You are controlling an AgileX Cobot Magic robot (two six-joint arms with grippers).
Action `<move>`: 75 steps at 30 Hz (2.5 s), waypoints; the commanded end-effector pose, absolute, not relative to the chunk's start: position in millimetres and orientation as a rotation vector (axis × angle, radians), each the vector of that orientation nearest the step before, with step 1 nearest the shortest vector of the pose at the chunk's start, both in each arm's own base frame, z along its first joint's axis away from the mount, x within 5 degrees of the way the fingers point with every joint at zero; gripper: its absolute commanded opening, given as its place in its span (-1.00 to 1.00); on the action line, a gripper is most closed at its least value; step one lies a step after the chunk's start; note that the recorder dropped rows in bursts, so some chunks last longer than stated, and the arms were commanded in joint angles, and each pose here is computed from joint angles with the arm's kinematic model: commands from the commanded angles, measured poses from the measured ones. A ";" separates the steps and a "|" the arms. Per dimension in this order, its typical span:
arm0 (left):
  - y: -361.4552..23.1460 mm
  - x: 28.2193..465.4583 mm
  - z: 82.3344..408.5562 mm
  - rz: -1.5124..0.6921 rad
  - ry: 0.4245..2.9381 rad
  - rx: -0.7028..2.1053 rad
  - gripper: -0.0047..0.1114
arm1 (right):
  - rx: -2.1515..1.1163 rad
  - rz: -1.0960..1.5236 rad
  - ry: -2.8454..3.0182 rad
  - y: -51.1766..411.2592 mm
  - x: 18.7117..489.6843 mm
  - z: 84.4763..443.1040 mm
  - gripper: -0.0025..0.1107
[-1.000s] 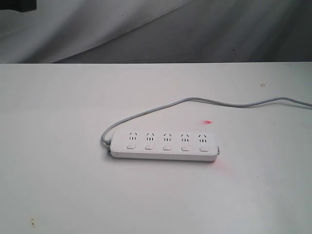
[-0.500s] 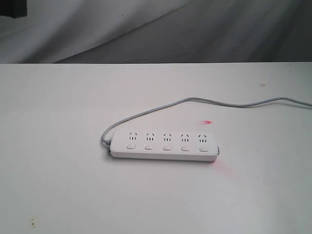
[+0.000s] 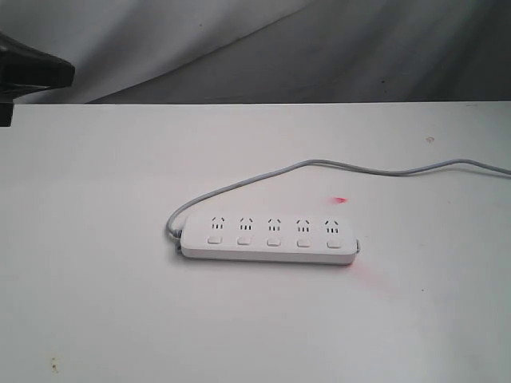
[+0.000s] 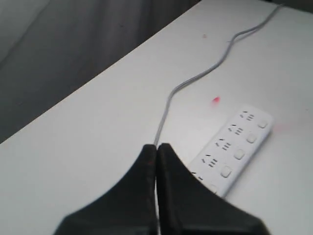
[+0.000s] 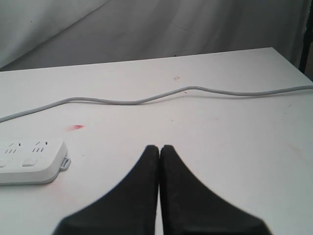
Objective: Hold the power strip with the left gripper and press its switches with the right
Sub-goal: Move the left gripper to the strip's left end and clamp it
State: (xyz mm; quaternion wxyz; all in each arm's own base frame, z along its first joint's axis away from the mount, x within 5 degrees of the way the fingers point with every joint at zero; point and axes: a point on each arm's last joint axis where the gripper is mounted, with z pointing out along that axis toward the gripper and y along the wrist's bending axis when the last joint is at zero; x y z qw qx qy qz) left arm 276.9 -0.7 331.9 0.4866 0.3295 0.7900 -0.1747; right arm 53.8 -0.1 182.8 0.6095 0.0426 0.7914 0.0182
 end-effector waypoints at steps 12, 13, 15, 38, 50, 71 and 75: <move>29.5 319.0 230.3 -0.728 1.833 1.027 -0.91 | 0.088 0.030 1.823 -0.4 53.6 182.4 -0.96; 30.2 321.3 224.0 -0.743 1.840 1.021 -0.91 | 0.088 0.030 1.823 -0.4 53.6 182.4 -0.96; 31.2 324.5 214.8 -0.755 1.838 1.025 -0.91 | 0.088 0.030 1.823 -0.4 53.6 182.4 -0.96; 11.0 342.5 146.4 -0.842 1.968 1.056 -0.91 | 0.088 0.030 1.823 -0.4 53.6 182.4 -0.96; -9.1 356.9 114.6 -0.961 1.963 1.189 0.71 | 0.088 0.030 1.823 -0.4 53.6 182.4 -0.96; -42.5 388.8 74.2 -0.933 1.968 1.332 0.71 | 0.088 0.030 1.823 -0.4 53.6 182.4 -0.96; -49.9 387.0 68.3 -0.942 1.972 1.366 0.71 | 0.090 0.031 1.823 -0.3 53.6 182.4 -0.96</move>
